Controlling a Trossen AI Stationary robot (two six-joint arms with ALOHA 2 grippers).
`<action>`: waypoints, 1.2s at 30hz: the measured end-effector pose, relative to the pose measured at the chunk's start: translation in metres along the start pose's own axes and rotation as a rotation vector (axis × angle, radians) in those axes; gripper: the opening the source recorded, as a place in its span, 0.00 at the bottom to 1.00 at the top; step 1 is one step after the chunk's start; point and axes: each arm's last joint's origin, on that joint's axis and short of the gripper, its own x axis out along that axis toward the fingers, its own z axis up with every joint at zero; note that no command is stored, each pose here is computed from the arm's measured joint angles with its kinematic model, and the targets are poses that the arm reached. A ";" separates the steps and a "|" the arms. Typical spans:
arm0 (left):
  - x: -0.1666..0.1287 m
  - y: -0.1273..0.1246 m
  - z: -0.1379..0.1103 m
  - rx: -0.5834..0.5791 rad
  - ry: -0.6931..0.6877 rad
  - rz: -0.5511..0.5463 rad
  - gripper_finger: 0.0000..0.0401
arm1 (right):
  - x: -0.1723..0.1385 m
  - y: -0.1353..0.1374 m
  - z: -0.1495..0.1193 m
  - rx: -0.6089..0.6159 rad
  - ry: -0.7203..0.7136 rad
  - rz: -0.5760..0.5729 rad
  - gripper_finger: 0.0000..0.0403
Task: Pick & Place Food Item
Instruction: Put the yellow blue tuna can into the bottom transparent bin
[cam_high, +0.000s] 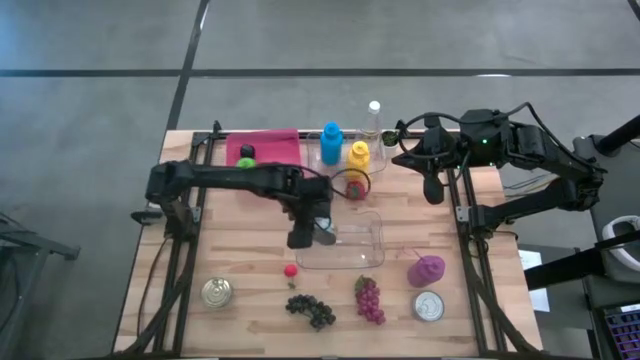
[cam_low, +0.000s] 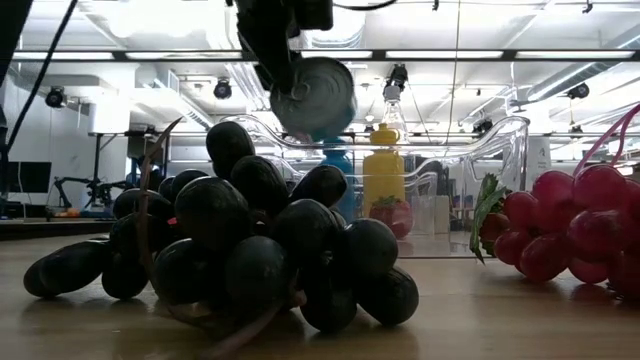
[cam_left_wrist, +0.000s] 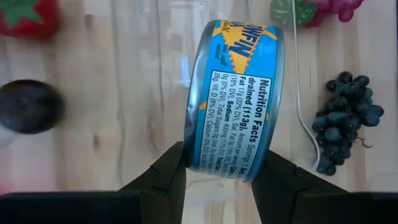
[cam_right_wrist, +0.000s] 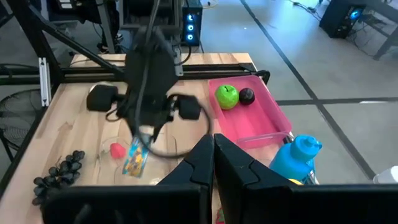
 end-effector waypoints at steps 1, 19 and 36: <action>0.006 -0.001 0.001 0.004 0.009 -0.002 0.35 | 0.000 0.000 0.000 -0.008 0.000 0.001 0.02; 0.070 -0.003 0.005 -0.020 0.156 -0.065 0.35 | 0.000 0.000 0.000 -0.023 0.002 0.000 0.02; 0.094 0.000 0.003 -0.063 0.219 -0.106 0.41 | 0.000 0.000 0.000 -0.029 0.000 0.000 0.02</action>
